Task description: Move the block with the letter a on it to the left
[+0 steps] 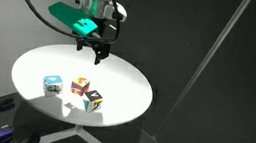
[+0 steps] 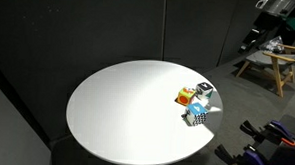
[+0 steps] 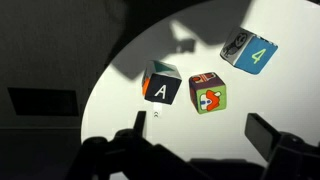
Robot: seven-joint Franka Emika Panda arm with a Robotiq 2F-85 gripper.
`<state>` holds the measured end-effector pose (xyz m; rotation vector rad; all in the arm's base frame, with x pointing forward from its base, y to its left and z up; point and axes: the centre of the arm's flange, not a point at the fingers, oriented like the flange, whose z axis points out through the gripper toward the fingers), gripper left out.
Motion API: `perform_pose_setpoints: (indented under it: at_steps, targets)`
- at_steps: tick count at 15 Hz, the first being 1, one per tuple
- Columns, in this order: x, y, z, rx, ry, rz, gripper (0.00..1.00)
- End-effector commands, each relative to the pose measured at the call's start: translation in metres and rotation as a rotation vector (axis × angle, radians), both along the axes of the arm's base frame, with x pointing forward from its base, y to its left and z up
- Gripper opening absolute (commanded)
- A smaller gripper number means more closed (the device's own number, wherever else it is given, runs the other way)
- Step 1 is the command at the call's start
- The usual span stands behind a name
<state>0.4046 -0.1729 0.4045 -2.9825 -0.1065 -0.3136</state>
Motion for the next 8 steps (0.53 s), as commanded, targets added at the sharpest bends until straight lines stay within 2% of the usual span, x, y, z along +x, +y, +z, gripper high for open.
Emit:
perform_pose_setpoints:
  at_steps: [1,8]
  targets:
    - [0.0004,-0.0003,0.0010,-0.001,-0.002,0.000,1.00]
    - [0.0027,0.0007,0.0012,-0.009,0.009,-0.004,1.00]
